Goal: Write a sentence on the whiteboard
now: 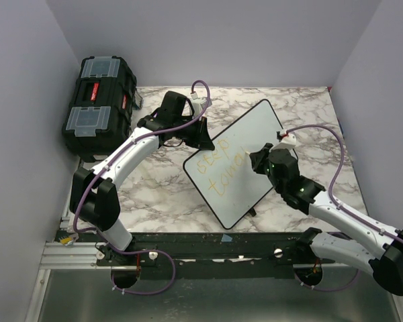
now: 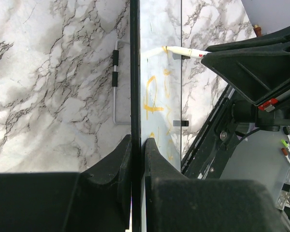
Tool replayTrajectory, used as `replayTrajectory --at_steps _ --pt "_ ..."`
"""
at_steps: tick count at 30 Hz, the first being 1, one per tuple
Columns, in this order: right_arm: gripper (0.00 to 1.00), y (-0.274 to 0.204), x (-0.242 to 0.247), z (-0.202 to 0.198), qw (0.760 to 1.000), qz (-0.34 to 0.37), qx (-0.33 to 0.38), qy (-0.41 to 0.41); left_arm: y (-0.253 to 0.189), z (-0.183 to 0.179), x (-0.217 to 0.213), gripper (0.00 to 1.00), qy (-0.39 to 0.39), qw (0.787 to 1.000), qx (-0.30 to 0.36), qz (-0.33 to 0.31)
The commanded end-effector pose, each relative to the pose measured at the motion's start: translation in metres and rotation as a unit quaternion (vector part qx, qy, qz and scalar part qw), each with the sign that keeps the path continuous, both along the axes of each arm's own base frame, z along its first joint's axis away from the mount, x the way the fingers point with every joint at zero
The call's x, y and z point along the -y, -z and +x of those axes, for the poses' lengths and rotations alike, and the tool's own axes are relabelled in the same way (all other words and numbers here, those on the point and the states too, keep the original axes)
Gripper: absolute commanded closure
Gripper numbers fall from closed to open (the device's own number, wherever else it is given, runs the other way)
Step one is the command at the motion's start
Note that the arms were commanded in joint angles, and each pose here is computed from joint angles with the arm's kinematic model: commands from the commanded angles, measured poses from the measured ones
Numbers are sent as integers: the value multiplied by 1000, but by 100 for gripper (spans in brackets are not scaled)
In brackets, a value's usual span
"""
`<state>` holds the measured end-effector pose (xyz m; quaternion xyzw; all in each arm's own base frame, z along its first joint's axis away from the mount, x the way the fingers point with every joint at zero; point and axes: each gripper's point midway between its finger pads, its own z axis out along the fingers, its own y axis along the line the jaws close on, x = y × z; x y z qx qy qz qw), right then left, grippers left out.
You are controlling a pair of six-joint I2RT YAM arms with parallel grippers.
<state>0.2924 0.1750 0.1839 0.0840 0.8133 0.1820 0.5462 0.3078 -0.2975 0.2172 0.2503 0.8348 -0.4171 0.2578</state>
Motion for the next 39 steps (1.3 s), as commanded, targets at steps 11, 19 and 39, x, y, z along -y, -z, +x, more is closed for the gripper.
replayTrajectory --at_steps 11,19,39 --pt "99 4 -9 13 1000 -22 -9 -3 -14 1 6 100 29 997 73 2" --pt "99 -9 -1 19 999 -38 5 18 -15 2 6 100 30 997 74 0" --pt "99 -19 27 13 996 -60 18 62 -15 0 6 100 30 997 75 -1"
